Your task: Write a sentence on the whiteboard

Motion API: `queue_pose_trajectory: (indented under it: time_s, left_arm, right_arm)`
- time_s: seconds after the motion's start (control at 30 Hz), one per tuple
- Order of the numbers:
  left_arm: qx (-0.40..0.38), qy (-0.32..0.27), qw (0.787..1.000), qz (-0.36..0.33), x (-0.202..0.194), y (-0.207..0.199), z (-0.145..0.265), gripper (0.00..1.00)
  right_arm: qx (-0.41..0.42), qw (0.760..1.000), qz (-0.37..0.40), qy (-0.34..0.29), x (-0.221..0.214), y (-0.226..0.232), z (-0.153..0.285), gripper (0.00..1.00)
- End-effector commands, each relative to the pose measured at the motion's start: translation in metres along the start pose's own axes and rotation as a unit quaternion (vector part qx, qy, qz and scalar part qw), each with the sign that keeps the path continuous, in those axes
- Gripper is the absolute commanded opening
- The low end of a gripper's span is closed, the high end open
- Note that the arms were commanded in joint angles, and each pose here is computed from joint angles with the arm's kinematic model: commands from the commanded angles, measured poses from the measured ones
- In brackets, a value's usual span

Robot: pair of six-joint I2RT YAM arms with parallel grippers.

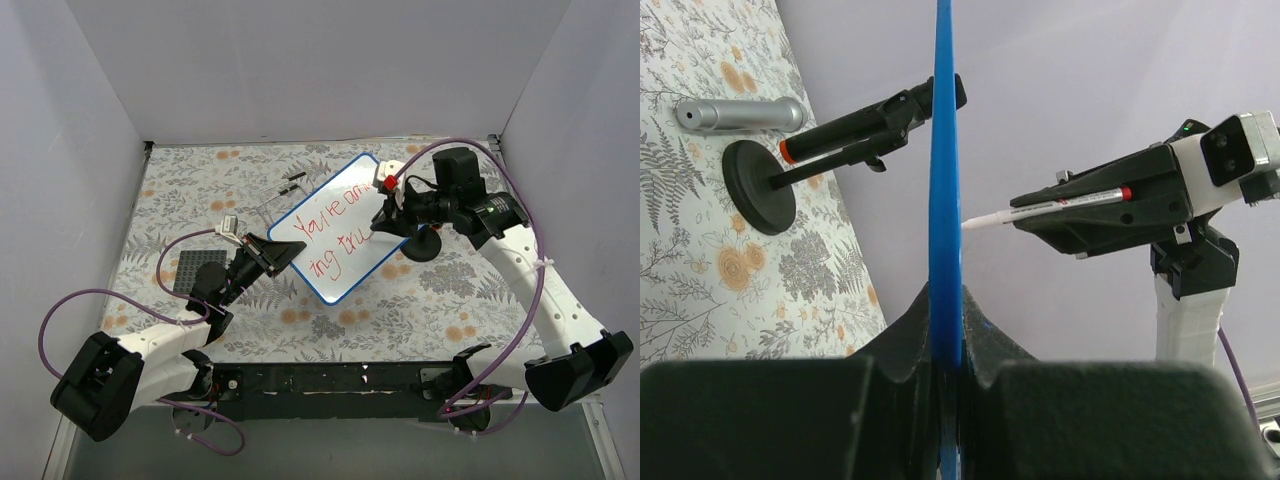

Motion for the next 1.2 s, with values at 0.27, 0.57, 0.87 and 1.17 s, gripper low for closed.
queue_pose_trajectory:
  time_s: [0.27,0.57,0.87,1.17]
  left_arm:
    - [-0.073,-0.002,0.997,0.020,-0.001,-0.033,0.004,0.00]
    - [-0.077,0.007,0.997,0.022,-0.003,-0.035,0.003,0.00]
    - [-0.079,0.006,0.997,0.026,-0.002,-0.035,0.003,0.00]
    - [-0.083,0.011,0.996,0.026,-0.003,-0.037,0.001,0.00]
  right_arm:
    - [-0.005,0.997,0.012,-0.078,0.039,-0.016,0.023,0.01]
    - [-0.021,0.998,0.015,-0.063,0.029,-0.027,0.015,0.01]
    - [-0.029,0.998,0.010,-0.063,0.030,-0.041,0.007,0.01]
    - [-0.028,0.998,-0.010,-0.062,0.026,-0.045,0.000,0.01]
Point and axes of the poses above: each gripper's point midway between its finger pads, its own z axis back along the fingers, its own y axis along the line the jaws close on, x = y × z, the point moved 6 cm from there along z, back along the fingers, and after that the axes turned 14 degrees about z, right-handed, at the moved point
